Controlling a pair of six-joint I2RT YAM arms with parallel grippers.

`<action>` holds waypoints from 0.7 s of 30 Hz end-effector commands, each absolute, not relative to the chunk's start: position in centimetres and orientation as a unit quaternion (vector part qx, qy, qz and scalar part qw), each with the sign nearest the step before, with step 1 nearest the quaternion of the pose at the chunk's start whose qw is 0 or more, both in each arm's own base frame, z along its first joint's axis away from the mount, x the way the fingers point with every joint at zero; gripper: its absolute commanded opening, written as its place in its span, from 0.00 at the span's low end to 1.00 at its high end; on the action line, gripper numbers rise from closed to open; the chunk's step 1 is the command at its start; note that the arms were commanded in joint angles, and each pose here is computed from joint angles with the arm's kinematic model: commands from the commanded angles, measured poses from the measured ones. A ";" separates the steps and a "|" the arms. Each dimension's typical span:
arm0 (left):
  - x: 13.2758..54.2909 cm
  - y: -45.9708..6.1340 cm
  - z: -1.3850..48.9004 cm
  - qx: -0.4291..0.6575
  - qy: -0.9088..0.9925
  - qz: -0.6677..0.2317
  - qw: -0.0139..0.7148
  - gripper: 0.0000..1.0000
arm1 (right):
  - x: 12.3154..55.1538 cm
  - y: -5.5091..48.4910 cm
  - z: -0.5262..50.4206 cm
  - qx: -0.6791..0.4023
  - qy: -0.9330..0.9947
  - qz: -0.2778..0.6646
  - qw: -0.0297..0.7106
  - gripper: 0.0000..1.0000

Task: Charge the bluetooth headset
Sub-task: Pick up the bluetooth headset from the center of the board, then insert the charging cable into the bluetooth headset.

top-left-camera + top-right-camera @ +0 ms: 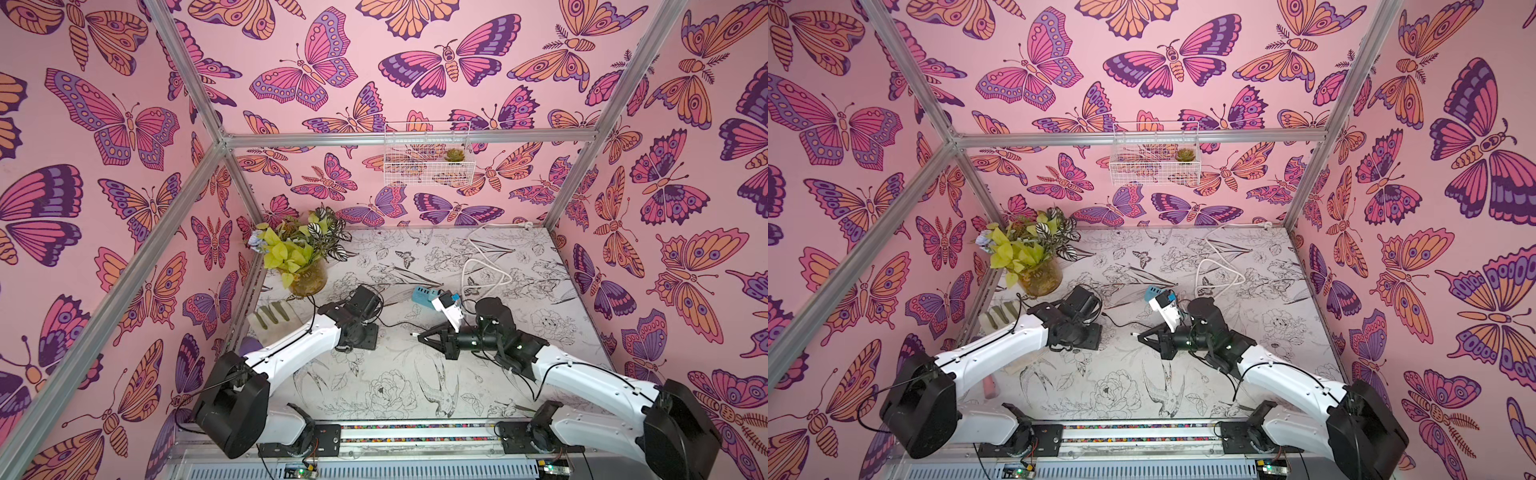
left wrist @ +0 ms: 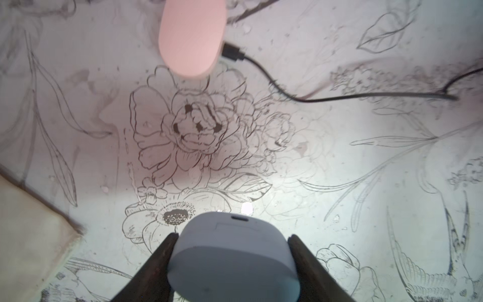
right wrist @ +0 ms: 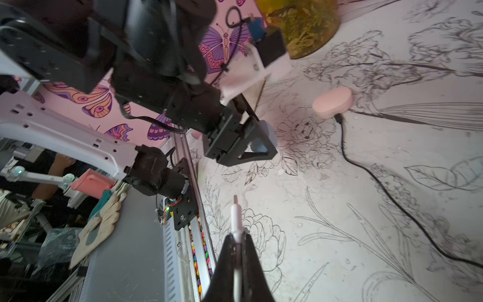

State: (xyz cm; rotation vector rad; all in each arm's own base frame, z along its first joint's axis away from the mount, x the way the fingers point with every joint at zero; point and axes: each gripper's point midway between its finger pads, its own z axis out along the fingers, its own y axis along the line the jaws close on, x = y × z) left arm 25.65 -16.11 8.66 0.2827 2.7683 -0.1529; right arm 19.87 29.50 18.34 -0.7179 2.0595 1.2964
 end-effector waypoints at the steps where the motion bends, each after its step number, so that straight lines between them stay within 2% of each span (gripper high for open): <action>1: 27.2 -18.0 11.4 0.182 0.954 -0.079 0.226 0.39 | 21.6 28.2 18.5 -0.230 0.800 0.469 0.295 0.06; 10: 27.7 -20.8 15.1 0.338 0.891 -0.112 0.281 0.38 | 22.6 26.9 18.0 -0.199 0.823 0.455 0.275 0.06; 21: 22.3 -23.1 18.1 0.521 0.740 -0.191 0.380 0.36 | 21.7 27.9 18.0 -0.214 0.828 0.474 0.209 0.06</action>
